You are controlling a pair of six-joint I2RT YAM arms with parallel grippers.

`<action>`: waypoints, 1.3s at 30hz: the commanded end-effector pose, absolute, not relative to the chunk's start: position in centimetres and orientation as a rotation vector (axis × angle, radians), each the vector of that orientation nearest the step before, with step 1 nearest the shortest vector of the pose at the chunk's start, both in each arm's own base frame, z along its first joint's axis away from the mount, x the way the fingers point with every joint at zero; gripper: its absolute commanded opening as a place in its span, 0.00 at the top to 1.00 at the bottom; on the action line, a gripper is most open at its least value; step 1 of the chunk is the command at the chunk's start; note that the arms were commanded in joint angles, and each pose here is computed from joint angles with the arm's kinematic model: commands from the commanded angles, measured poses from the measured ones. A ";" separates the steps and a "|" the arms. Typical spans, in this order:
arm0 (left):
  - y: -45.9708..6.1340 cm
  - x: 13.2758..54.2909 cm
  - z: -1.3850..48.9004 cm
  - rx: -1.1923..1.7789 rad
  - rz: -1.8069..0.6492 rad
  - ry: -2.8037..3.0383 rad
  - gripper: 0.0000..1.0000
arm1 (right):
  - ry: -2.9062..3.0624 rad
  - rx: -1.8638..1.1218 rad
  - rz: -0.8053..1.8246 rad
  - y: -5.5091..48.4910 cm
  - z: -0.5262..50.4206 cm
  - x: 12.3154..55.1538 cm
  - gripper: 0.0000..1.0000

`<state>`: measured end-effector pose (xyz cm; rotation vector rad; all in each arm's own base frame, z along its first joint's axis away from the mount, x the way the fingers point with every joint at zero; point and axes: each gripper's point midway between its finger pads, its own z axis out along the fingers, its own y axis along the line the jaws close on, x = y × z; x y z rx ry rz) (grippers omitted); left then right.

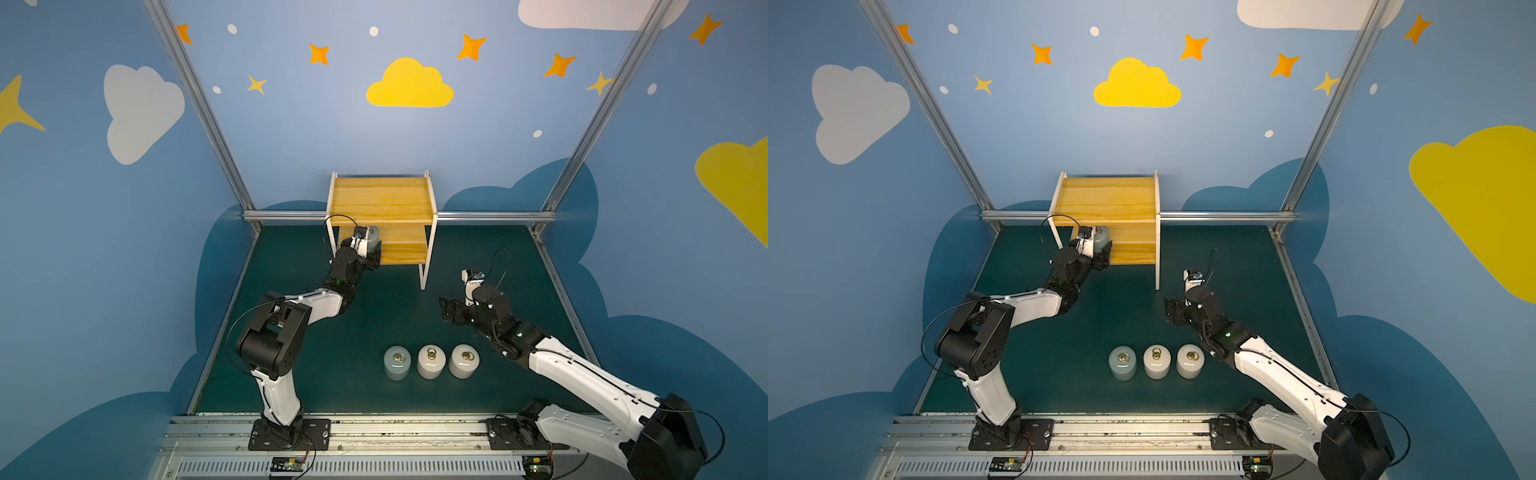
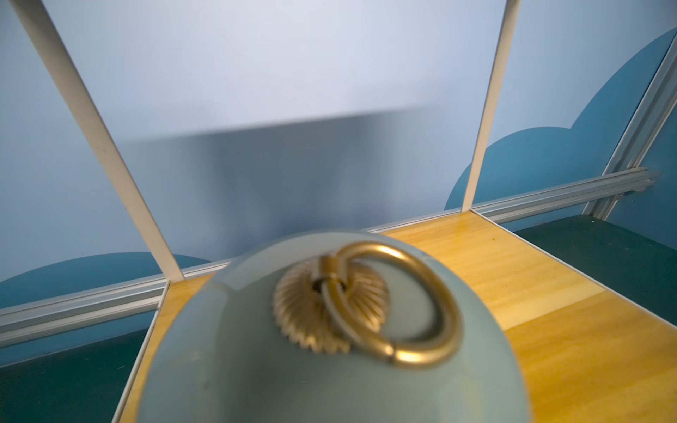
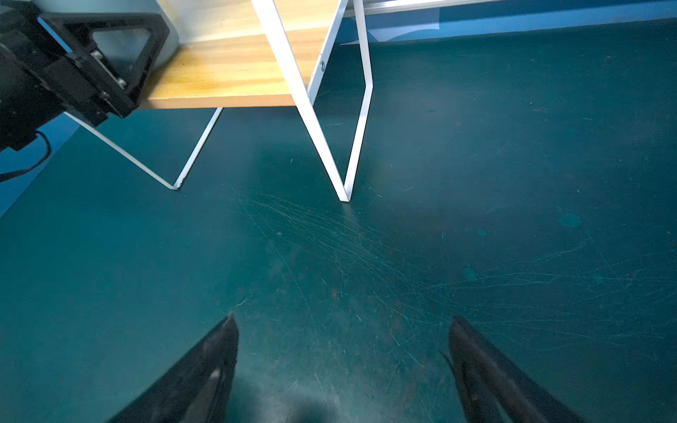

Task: Remove the tea canisters from the shelf
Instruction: Pick up the tea canister from the shelf, then place the tea canister at the center of the board.

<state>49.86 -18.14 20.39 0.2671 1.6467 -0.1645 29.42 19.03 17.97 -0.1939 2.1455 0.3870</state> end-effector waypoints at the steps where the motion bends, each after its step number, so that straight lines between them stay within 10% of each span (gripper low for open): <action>1: -19.1 48.2 21.5 0.310 -0.205 1.616 0.36 | 2.111 -0.181 0.413 19.2 19.2 29.7 0.09; 39: -17.9 31.2 18.8 0.321 -0.234 1.675 0.42 | 2.072 -0.212 0.452 17.9 19.8 27.4 0.09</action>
